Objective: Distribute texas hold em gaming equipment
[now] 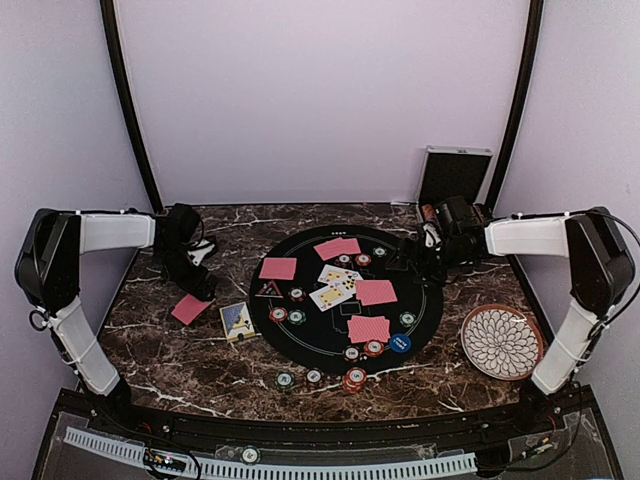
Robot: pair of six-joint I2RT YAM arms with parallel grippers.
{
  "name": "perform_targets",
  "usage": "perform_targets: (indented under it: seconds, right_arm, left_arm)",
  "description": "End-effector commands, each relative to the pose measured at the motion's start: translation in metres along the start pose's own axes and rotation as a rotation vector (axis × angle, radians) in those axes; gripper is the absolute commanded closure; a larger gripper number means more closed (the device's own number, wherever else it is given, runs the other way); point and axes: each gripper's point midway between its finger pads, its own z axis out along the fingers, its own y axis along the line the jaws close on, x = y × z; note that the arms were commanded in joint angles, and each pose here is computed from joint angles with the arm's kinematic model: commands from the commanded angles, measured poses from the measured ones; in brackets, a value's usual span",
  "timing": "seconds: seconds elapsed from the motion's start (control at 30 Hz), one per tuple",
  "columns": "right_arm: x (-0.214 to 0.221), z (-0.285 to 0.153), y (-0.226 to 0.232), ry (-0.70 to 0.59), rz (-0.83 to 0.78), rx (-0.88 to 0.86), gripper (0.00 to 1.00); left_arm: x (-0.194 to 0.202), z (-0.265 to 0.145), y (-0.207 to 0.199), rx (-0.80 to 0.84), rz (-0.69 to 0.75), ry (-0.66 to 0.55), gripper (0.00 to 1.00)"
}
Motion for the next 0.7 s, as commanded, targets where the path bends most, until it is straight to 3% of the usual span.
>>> perform_targets:
  seconds: [0.0,0.17,0.27,0.3,0.47,0.67]
  right_arm:
    - [-0.022,-0.029,0.009,-0.110,-0.054,0.034,0.01]
    - [-0.040,-0.068,0.004,-0.281,-0.109,0.130,0.01]
    - [-0.061,-0.108,-0.028,-0.482,-0.098,0.354,0.01]
    - [-0.070,-0.126,-0.043,-0.566,-0.106,0.454,0.01]
    - [-0.076,-0.177,-0.085,-0.872,-0.230,0.731,0.01]
    - [-0.069,-0.203,-0.129,-1.039,-0.165,0.860,0.01]
  left_arm:
    - [-0.032,-0.044,0.009,0.001,-0.001,-0.121,0.01]
    - [-0.064,-0.069,0.031,-0.066,-0.006,-0.265,0.01]
    - [-0.076,-0.077,0.046,-0.095,-0.046,-0.379,0.01]
    - [-0.089,-0.089,0.057,-0.118,-0.076,-0.470,0.01]
    - [-0.083,-0.085,0.068,-0.080,-0.154,-0.670,0.01]
    - [-0.072,-0.081,0.082,-0.111,-0.184,-0.829,0.01]
